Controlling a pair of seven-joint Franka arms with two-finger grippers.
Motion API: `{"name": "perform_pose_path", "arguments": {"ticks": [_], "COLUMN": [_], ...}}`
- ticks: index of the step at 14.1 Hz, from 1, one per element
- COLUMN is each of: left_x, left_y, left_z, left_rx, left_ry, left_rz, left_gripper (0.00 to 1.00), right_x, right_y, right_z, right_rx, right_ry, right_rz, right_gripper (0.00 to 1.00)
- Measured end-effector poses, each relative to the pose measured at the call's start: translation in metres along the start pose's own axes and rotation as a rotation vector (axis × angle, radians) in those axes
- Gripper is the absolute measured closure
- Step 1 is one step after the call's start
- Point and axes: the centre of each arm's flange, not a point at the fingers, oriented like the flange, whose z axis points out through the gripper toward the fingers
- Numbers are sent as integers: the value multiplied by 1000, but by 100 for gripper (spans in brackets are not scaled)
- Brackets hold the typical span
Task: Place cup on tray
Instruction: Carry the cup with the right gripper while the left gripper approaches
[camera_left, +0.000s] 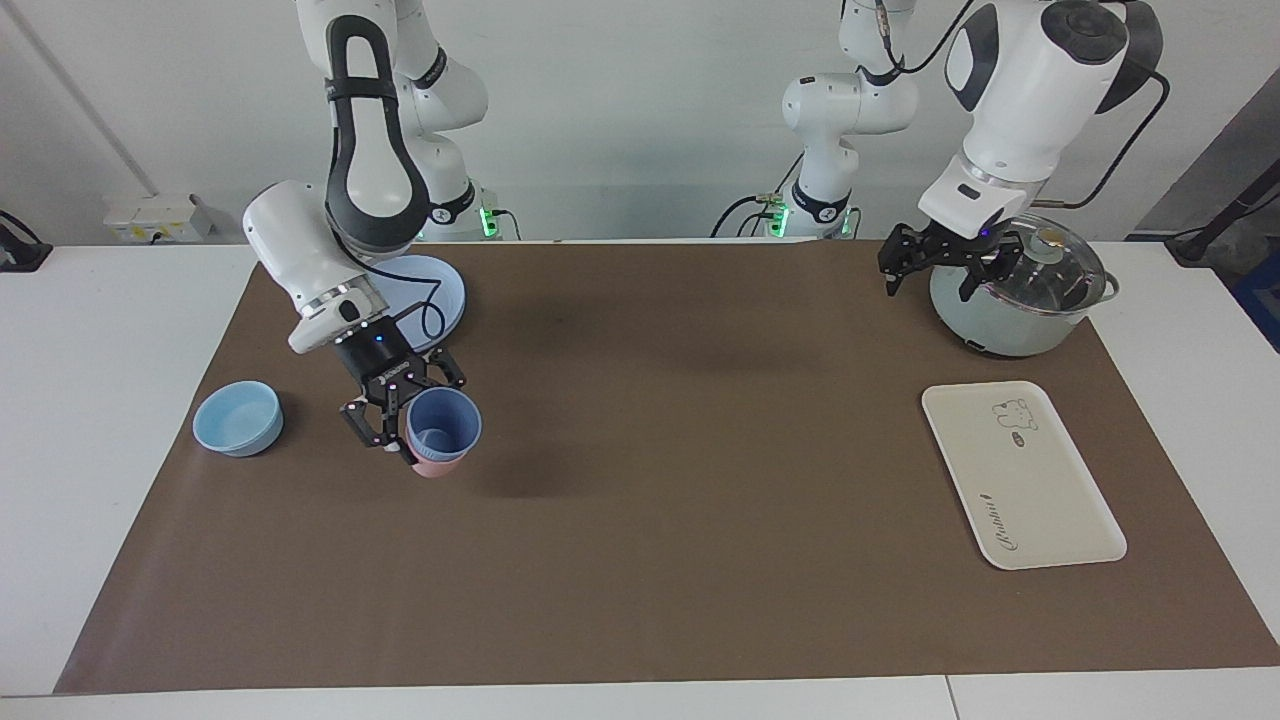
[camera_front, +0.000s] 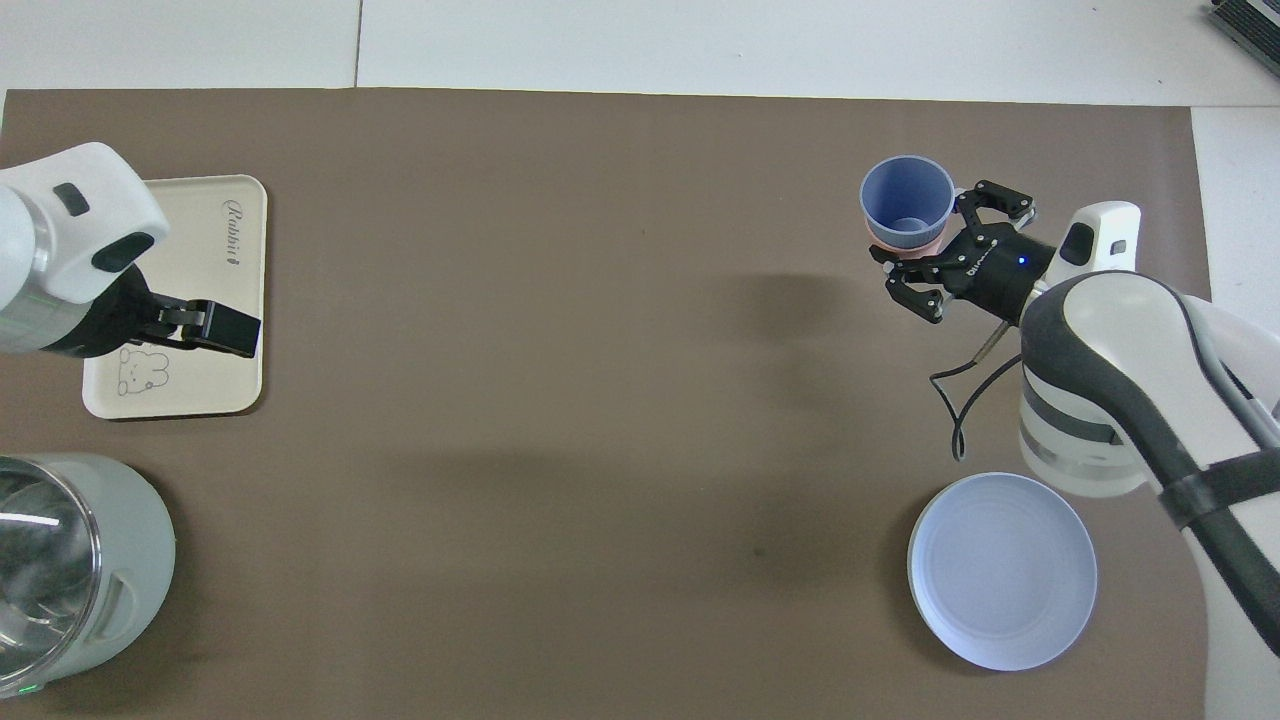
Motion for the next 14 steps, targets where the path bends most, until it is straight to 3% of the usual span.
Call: {"name": "perform_pose_path", "arguments": {"ticks": [5,8,14], "left_x": [-7,0,25], "left_y": [17,37,89], "left_z": [4,4,19], "left_rx": [-18,-193,-615], "left_ry": [7,62,93], "left_rz": [1,-107,-379], "left_gripper": [0,0,0], "right_x": [41,71,147], "right_y": [-16,-40,-113], "right_z": [-27,-25,-7], "right_rx": [91,115,94], "right_ry": [-153,-218,-366], "right_rz": [-11,-4,34], "right_gripper": [17,17,17]}}
